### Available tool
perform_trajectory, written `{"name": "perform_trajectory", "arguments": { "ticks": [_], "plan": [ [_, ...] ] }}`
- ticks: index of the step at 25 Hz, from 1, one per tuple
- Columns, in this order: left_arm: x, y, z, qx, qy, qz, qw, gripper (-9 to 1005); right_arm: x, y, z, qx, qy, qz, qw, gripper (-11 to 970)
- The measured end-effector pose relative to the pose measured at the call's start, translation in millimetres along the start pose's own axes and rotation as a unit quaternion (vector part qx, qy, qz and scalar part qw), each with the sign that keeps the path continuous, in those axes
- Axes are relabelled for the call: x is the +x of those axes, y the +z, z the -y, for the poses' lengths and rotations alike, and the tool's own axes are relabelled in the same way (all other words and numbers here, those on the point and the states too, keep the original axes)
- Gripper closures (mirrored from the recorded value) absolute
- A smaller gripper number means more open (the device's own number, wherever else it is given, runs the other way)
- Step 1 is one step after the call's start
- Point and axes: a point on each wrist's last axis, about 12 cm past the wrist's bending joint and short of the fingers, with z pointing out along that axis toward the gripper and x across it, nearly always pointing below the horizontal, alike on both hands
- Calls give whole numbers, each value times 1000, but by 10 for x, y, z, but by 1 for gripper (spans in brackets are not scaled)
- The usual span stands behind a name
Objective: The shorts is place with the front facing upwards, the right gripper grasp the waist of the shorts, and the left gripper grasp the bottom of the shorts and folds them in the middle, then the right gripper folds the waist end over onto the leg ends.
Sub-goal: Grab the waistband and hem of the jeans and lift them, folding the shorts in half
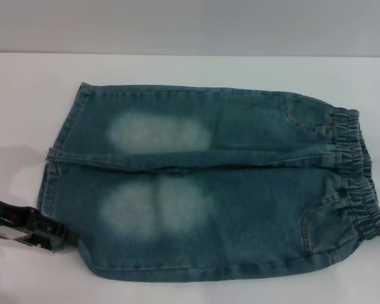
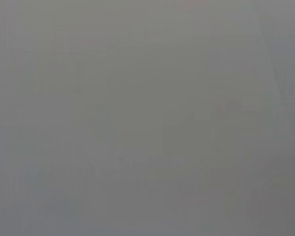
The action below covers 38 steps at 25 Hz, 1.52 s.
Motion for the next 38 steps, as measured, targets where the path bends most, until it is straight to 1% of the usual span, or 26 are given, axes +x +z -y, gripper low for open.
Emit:
{"name": "perform_trajectory", "arguments": {
  "ticks": [7, 11, 16, 19, 25, 30, 36, 38],
  "plan": [
    [-9, 0, 13, 1, 10, -1, 1000, 304, 2, -13, 11, 1, 0, -1, 1000, 289],
    [-12, 1, -2, -11, 14, 2, 1000, 305, 1, -17, 14, 2, 0, 0, 1000, 290],
    [-6, 33, -35, -35, 10, -12, 999, 524, -1, -28, 25, 7, 2, 2, 1000, 292],
    [-15, 57, -28, -47, 15, -20, 999, 755, 1, -35, 27, 8, 3, 1, 1000, 293],
    [-63, 41, 15, -59, 33, -14, 998, 773, 4, -39, 28, 9, 3, 1, 1000, 296],
    [-70, -11, 19, -51, 27, 5, 998, 884, 7, -46, 36, 10, 3, -1, 1000, 297],
    [-55, -27, -2, -56, 17, 5, 998, 955, 4, -56, 47, 11, 3, 0, 1000, 300],
    [-49, -30, -8, -59, 17, 3, 998, 954, 0, -54, 51, 11, 10, 1, 1000, 300]
  ]
}}
